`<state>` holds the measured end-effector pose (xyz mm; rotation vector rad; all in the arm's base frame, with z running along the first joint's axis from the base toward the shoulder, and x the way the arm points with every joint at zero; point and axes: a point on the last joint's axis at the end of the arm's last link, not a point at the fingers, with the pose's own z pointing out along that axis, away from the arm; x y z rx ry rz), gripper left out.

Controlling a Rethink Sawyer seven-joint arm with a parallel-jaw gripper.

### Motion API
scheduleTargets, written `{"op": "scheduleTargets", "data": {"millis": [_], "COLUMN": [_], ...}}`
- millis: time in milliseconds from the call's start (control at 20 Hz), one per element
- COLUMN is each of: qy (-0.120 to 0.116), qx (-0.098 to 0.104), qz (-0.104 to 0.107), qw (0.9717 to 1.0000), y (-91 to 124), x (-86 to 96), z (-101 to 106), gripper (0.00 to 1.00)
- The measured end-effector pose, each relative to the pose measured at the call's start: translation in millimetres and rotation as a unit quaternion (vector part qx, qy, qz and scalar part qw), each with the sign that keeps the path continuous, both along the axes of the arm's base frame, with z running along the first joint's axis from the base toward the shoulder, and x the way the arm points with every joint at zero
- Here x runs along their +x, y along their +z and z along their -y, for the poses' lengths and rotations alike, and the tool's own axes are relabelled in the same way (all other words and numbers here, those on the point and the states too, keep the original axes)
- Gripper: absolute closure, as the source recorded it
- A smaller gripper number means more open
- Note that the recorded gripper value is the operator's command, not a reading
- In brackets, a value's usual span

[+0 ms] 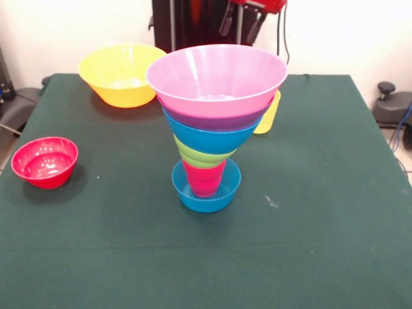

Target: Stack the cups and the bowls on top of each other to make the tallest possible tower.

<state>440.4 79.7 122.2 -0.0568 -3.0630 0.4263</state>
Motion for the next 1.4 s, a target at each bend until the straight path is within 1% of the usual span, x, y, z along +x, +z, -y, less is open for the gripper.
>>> {"op": "scheduleTargets", "data": {"millis": [50, 200, 400, 450, 500, 800, 950, 1050, 1100, 1200, 1400], "qy": [0.009, 0.018, 0.022, 0.019, 0.018, -0.01, -0.028, -0.031, -0.038, -0.038, -0.027], "qx": [-0.002, -0.003, -0.007, -0.008, -0.008, -0.009, -0.01, -0.01, -0.01, -0.011, -0.016], "qz": [-0.002, -0.007, -0.017, -0.019, -0.02, -0.013, -0.009, -0.009, -0.009, -0.009, -0.014], "qw": [1.0, 0.9998, 0.9996, 0.9996, 0.9996, 0.9998, 0.9995, 0.9994, 0.9992, 0.9992, 0.9994], "y": [-7.5, -16.7, -27.5, -29.7, -30.1, -26.5, -25.3, -25.6, -26.2, -27.8, -35.2], "x": [-3.4, -7.3, -13.0, -13.9, -14.2, -9.1, -7.2, -7.3, -7.5, -8.5, -11.7], "z": [7.4, 16.5, 32.5, 39.7, 42.5, 71.9, 94.9, 99.3, 110.5, 117.1, 127.8], "gripper": [0.0, 0.0, 0.0, 0.0, 0.0, 0.0, 0.0, 0.0, 0.0, 0.0, 0.0]}}
